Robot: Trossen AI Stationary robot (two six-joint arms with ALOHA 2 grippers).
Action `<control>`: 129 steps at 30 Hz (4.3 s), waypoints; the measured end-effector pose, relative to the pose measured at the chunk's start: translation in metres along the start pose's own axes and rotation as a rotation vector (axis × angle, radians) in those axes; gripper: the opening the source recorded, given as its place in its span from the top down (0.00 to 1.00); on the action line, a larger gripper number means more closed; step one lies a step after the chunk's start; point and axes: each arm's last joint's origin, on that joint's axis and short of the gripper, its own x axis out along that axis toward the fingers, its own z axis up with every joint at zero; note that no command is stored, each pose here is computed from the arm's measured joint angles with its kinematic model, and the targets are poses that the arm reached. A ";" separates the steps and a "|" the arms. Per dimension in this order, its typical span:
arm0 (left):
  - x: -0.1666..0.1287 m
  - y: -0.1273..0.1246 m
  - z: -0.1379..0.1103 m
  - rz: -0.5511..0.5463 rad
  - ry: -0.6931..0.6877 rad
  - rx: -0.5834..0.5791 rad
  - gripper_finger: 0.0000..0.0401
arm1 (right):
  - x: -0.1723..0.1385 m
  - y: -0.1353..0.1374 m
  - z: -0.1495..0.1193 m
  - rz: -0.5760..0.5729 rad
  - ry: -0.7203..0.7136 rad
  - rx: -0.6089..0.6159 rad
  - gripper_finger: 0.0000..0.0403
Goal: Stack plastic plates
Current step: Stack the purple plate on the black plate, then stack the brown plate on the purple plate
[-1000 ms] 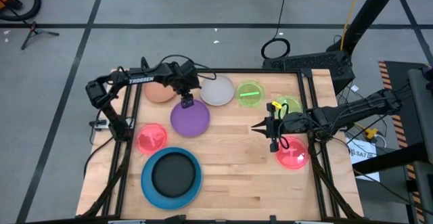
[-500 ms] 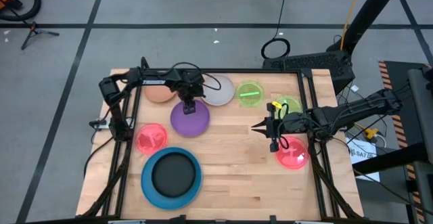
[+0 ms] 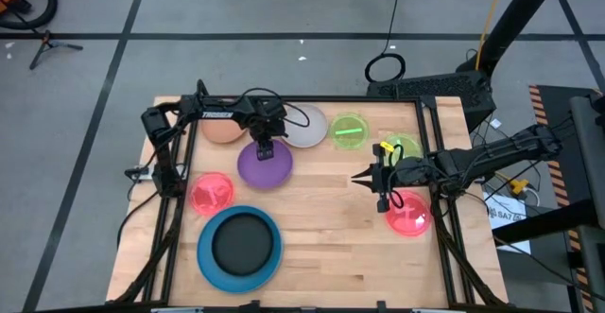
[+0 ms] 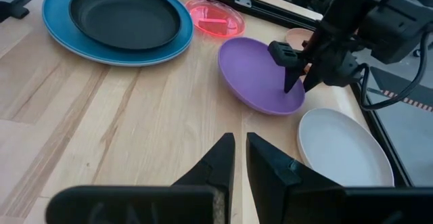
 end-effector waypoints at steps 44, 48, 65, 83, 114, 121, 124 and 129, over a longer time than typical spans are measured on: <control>-0.172 -0.146 -0.072 -0.221 -0.160 -0.198 0.97 | 0.000 0.000 0.000 0.000 0.000 0.018 0.92; -0.167 -0.177 -0.072 -0.230 -0.123 -0.121 0.97 | 0.000 0.000 0.000 0.000 0.000 0.019 0.92; -0.095 -0.243 -0.064 -0.101 0.181 0.000 0.94 | 0.000 0.000 0.000 0.003 0.000 0.023 0.92; -0.087 -0.243 -0.065 -0.002 0.217 -0.026 0.81 | 0.000 0.000 0.000 0.003 0.000 0.030 0.92; -0.086 -0.161 -0.039 0.219 0.185 0.232 0.69 | 0.000 0.000 0.000 0.003 0.001 0.030 0.92; -0.089 -0.104 -0.033 0.289 0.181 0.199 0.69 | 0.003 0.001 -0.001 0.004 0.015 0.043 0.92; -0.088 -0.076 -0.030 0.309 0.158 0.150 0.69 | 0.009 0.003 -0.002 0.004 0.028 0.037 0.92; -0.089 -0.033 -0.029 0.344 0.087 0.042 0.69 | 0.022 -0.001 0.001 -0.026 0.002 -0.031 0.92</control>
